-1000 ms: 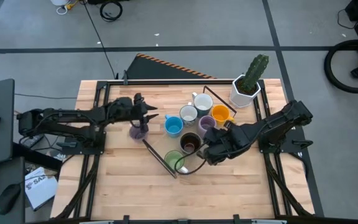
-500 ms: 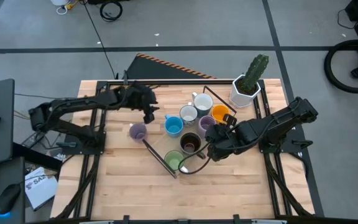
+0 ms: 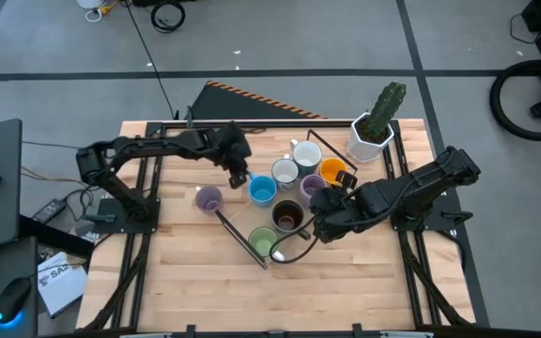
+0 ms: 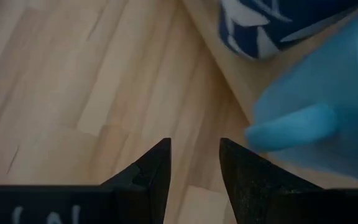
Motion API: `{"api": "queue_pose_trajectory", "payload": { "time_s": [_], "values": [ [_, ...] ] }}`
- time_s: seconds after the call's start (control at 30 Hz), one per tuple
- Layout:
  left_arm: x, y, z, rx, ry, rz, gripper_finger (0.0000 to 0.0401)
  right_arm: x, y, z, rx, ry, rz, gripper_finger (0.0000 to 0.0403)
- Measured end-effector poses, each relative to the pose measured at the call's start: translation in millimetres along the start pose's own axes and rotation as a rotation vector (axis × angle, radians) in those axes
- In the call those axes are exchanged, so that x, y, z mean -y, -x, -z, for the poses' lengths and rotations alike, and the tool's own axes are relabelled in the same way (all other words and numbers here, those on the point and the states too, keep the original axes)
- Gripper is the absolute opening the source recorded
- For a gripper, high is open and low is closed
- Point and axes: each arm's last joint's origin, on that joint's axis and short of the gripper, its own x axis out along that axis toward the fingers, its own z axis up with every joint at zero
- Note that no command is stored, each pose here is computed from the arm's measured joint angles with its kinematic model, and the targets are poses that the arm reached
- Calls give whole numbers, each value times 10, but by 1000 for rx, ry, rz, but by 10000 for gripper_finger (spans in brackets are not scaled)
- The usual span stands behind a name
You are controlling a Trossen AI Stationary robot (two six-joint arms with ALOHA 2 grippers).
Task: Place coffee mugs
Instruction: Adjust the light blue mug on the shelf, then put the large purple mug on the shelf
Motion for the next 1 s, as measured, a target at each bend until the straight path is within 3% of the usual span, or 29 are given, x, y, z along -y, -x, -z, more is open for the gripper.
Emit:
{"api": "queue_pose_trajectory", "payload": {
  "time_s": [0.37,0.73,1.0],
  "values": [
    [231,-47,-13,-9,-120,-24,141,-11,3,-4,7,-15,-8,166],
    [289,-49,-7,-15,-135,-12,141,-17,5,-12,14,-22,-14,166],
    [289,331,-20,-130,-139,-39,141,-17,5,-12,14,-22,-14,166]
  ]
}}
